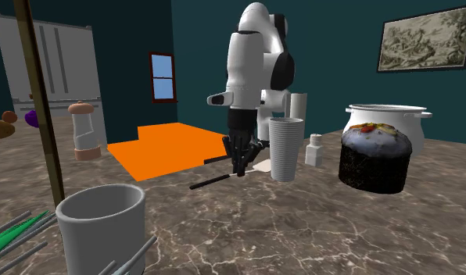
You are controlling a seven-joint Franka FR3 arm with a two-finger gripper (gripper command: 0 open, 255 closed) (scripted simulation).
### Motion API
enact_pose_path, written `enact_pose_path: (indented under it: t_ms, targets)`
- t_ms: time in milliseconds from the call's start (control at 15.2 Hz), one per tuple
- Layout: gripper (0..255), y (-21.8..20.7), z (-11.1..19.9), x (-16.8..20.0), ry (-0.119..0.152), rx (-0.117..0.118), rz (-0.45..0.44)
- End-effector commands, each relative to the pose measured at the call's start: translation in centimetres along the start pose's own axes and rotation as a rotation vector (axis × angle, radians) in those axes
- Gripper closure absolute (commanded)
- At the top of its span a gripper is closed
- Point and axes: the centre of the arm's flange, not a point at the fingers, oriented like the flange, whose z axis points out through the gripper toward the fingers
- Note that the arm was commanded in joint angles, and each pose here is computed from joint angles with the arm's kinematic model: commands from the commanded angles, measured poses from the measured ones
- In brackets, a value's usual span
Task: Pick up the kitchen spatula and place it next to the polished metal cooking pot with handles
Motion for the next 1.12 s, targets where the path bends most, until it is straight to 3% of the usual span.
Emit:
enact_pose_path:
  t_ms: [0, 1056]
  targets:
    - [255, 0.0, -0.8, 0.1, 0.000, 0.000, 0.000]
    - [255, 0.0, -9.2, 0.6, 0.000, 0.000, 0.000]
